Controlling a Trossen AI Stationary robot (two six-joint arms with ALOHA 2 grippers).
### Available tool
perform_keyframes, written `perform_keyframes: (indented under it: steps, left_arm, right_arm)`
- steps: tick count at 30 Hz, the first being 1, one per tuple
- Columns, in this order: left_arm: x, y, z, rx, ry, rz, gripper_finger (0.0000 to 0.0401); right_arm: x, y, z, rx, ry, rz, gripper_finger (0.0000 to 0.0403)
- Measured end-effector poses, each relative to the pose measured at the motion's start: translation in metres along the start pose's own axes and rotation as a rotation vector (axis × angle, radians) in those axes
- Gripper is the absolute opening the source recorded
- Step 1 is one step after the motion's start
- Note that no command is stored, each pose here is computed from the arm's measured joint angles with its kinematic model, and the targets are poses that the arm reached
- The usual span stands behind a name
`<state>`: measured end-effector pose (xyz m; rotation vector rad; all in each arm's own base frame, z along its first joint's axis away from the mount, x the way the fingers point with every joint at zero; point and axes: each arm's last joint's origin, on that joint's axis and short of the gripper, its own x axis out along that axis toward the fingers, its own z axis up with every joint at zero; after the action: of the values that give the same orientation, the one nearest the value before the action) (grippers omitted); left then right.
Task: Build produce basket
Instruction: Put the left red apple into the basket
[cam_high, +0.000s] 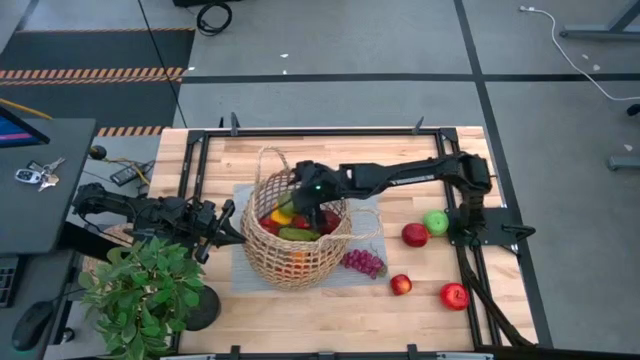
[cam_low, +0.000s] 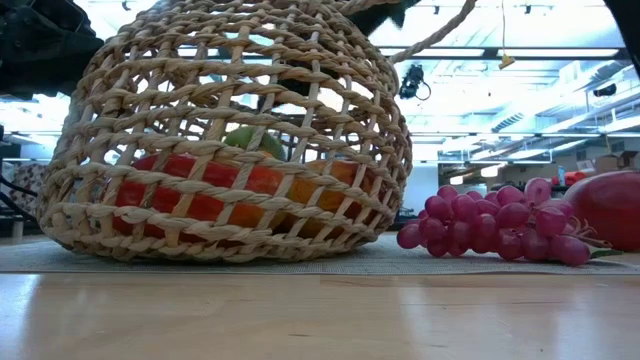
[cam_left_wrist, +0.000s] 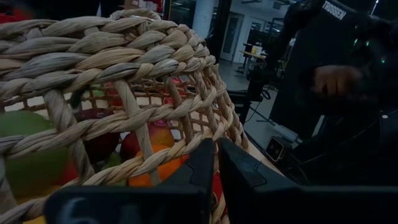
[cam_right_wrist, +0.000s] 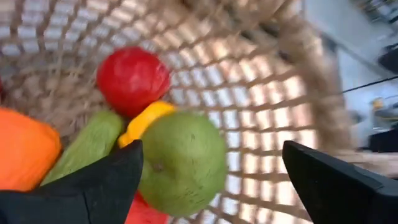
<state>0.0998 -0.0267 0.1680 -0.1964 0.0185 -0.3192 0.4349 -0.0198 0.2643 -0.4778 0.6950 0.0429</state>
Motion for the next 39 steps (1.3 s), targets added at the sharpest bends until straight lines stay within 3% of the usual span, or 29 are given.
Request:
perform_keyframes:
  steps: [5,9,12,18,23,28,39]
  left_arm:
    - [0.0,0.0,0.0,0.0,0.0,0.0,0.0036]
    - [0.0,0.0,0.0,0.0,0.0,0.0,0.0031]
    - [0.0,0.0,0.0,0.0,0.0,0.0,0.0028]
    - [0.0,0.0,0.0,0.0,-0.001,0.0,0.0034]
    - [0.0,0.0,0.0,0.0,0.0,0.0,0.0033]
    - [0.0,0.0,0.0,0.0,0.0,0.0,0.0028]
    - [0.0,0.0,0.0,0.0,0.0,0.0,0.0033]
  right_arm:
    - [-0.05,-0.007,0.023,0.014,-0.056,-0.15,0.0387]
    - [-0.097,-0.005,0.038,0.106,-0.092,-0.251,0.0385]
    - [-0.134,0.003,0.047,0.187,-0.163,-0.218,0.038]
    - [-0.186,0.04,0.066,0.243,-0.328,0.004,0.0374]
    - [-0.202,0.078,0.072,0.228,-0.304,0.035,0.0374]
    - [-0.21,0.112,0.064,0.238,-0.17,-0.004,0.0374]
    - [-0.217,0.147,0.042,0.365,0.055,0.009,0.0374]
